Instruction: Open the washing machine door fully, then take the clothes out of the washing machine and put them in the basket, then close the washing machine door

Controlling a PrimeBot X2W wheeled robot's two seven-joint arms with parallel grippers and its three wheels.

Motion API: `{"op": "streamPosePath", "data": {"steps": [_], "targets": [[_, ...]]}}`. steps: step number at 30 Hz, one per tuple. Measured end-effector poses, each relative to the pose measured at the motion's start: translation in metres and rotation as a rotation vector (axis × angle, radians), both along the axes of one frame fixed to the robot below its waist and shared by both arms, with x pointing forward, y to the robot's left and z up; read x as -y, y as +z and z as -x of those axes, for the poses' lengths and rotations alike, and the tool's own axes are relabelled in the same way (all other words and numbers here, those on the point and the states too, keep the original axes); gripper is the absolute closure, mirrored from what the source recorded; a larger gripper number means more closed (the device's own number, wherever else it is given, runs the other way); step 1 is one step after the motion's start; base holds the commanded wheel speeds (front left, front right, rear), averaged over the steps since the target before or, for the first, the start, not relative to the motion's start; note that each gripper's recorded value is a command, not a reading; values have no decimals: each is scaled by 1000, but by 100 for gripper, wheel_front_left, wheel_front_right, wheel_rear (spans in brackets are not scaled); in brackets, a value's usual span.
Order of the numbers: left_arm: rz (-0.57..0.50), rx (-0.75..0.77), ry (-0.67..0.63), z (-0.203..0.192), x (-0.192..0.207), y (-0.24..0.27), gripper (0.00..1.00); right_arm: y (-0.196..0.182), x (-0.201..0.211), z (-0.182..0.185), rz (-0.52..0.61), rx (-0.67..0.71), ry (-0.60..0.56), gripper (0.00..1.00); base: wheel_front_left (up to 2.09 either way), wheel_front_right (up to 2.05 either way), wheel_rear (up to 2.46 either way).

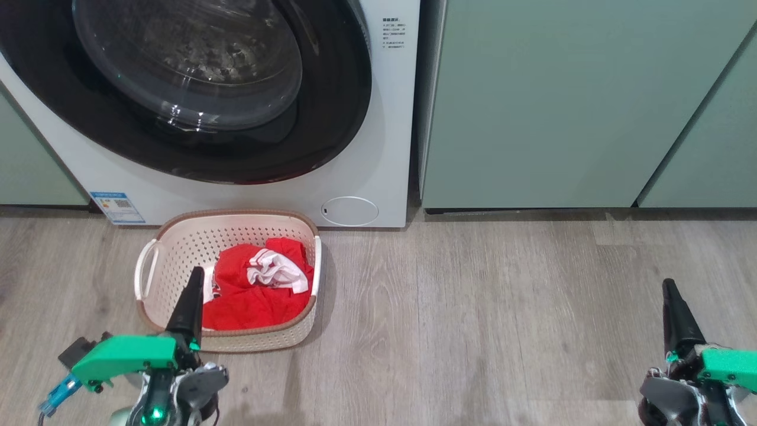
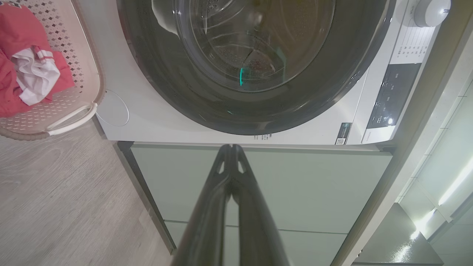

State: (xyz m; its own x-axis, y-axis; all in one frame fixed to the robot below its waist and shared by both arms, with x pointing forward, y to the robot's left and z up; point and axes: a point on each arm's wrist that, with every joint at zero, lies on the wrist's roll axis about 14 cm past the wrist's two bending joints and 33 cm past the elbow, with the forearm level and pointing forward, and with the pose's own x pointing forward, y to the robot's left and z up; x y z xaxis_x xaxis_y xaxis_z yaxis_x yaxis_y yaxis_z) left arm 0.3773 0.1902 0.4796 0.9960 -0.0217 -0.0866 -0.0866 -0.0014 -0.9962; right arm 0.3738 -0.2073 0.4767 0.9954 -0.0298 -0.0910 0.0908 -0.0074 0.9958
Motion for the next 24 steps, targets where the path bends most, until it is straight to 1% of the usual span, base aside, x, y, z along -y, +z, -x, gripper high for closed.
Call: {"op": "streamPosePath", "data": {"steps": [24], "targets": [[0, 0, 0, 0, 0, 0, 100, 0, 0, 0, 0, 0, 0, 100, 0, 0, 0]]}}
